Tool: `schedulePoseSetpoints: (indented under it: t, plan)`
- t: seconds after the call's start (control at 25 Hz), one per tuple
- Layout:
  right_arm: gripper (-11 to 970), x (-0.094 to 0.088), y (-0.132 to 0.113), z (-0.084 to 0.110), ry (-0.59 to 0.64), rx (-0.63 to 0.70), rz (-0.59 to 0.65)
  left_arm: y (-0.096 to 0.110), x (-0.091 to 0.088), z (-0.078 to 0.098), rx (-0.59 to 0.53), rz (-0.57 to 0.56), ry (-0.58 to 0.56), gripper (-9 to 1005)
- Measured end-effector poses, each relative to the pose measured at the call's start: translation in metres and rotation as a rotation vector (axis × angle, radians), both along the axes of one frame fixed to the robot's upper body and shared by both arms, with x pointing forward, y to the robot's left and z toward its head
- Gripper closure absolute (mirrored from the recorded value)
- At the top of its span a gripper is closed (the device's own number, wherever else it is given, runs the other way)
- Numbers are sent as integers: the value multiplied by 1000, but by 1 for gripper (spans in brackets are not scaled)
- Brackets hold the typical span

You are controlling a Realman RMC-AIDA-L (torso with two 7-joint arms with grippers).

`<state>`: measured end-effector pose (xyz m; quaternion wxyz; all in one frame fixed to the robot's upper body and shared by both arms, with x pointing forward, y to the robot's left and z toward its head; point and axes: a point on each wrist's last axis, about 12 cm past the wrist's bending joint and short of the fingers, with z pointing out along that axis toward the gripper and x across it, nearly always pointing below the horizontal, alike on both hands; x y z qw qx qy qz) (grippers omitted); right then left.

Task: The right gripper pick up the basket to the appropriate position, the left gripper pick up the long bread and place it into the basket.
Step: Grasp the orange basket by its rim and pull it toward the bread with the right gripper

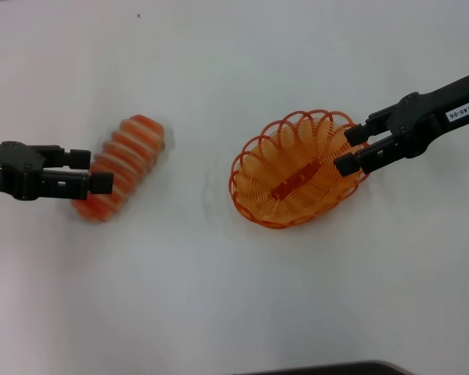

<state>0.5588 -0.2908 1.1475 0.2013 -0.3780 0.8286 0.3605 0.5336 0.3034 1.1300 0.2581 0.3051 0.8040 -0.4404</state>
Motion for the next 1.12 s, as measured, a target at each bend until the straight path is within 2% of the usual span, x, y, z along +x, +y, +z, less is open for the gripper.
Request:
schedulePoseSetpoints:
  t: [0.52,0.64,0.76,0.88,0.96,1.12]
  plan:
    - [154,2,0,5,-13,15,-13,0,-1,0,-5,-5,6,107]
    - [153,13,-2,19,-48,50,-79,-1,-1,0,-5,-6,6,110]
    - [153,33,-1,42,-52,62,-174,-1,-1,0,-4,-7,5,113]
    - [153,54,6,64,0,-34,-244,0,0,1,-2,-8,3,116]
    - [153,65,13,73,28,-160,-275,0,0,1,0,-8,1,118]
    - [153,73,24,73,48,-340,-298,0,0,1,-1,-7,1,122]
